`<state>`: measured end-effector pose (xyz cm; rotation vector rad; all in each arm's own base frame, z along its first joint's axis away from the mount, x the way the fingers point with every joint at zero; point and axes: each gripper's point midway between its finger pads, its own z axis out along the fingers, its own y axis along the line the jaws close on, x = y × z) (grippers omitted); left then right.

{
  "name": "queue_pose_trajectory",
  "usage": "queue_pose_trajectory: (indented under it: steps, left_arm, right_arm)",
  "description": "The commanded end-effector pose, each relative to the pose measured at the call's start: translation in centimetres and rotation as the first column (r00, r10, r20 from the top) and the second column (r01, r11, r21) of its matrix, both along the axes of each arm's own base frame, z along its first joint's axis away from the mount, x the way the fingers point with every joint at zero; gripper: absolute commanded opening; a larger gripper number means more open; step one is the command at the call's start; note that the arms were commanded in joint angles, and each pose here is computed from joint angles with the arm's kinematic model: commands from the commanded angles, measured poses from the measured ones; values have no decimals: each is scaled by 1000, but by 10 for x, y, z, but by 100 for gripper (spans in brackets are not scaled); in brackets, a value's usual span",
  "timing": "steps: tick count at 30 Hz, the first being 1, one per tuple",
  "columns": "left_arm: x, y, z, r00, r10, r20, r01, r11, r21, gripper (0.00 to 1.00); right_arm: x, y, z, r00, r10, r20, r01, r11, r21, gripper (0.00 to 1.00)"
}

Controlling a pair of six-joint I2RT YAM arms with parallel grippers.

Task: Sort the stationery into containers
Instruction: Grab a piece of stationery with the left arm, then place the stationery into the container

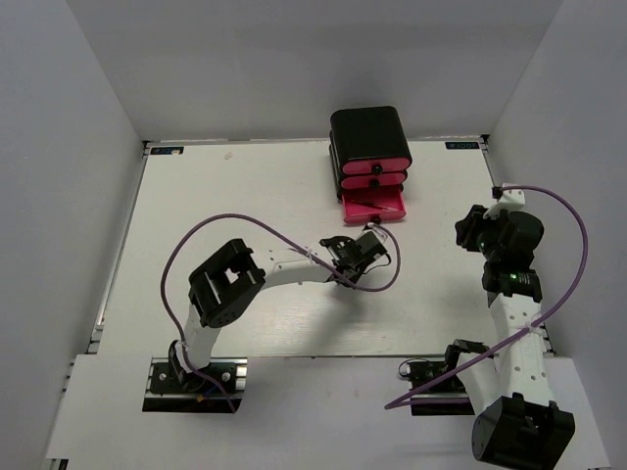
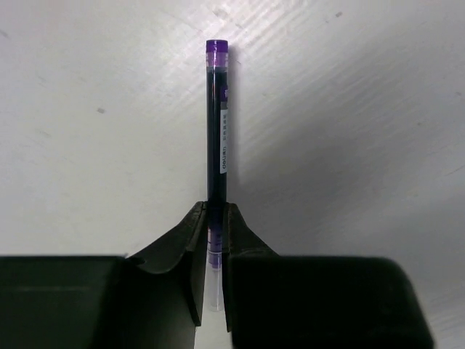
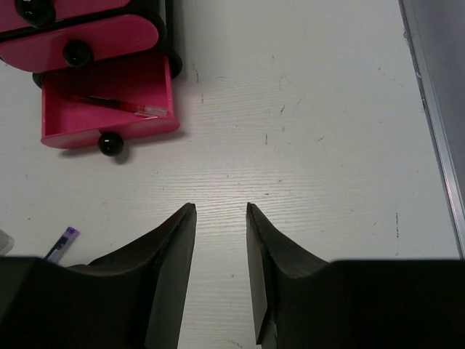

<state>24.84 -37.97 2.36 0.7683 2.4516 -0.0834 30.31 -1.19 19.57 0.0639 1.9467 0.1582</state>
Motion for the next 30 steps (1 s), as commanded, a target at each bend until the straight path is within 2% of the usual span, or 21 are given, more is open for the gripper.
queue_pose_trajectory:
  steps: [1, 3, 6, 7, 9, 10, 11, 14, 20, 25, 30]
  left_arm:
    - [35, -5, 64, 958, -208, 195, 213, 977, -2, 0]
    - [45, -8, 74, 932, -264, 247, 269, 963, 13, 0]
    - [65, -11, 97, 862, -358, 358, 358, 931, 70, 0]
    - [70, -14, 111, 814, -419, 403, 411, 905, 112, 0]
    - [78, -13, 116, 765, -459, 452, 439, 885, 156, 0]
    - [85, -21, 131, 724, -460, 514, 450, 880, 154, 0]
    - [90, -23, 139, 675, -500, 542, 471, 858, 205, 0]
    - [108, -30, 141, 621, -533, 574, 485, 837, 252, 0]
    - [159, -47, 148, 567, -490, 662, 434, 861, 265, 0]
    - [177, -60, 136, 549, -481, 683, 443, 861, 250, 0]
    - [201, -62, 144, 497, -409, 765, 380, 895, 232, 3]
  right_arm:
    - [2, 3, 7, 999, 19, 47, -20, 1000, 5, 40]
    - [2, 4, 6, 999, 25, 44, -25, 1000, 8, 40]
    - [1, 5, 5, 998, 33, 45, -34, 999, 7, 40]
    - [2, 5, 6, 998, 33, 49, -34, 999, 6, 40]
    - [1, 6, 5, 998, 39, 47, -39, 999, 9, 40]
    - [2, 6, 5, 998, 41, 49, -41, 999, 5, 40]
    - [1, 8, 5, 998, 47, 48, -48, 999, 8, 40]
    - [1, 7, 6, 998, 46, 51, -46, 999, 7, 40]
    - [1, 8, 5, 997, 48, 52, -49, 999, 9, 40]
    - [1, 8, 7, 997, 49, 56, -50, 999, 14, 40]
    - [1, 8, 7, 997, 49, 58, -50, 999, 9, 40]
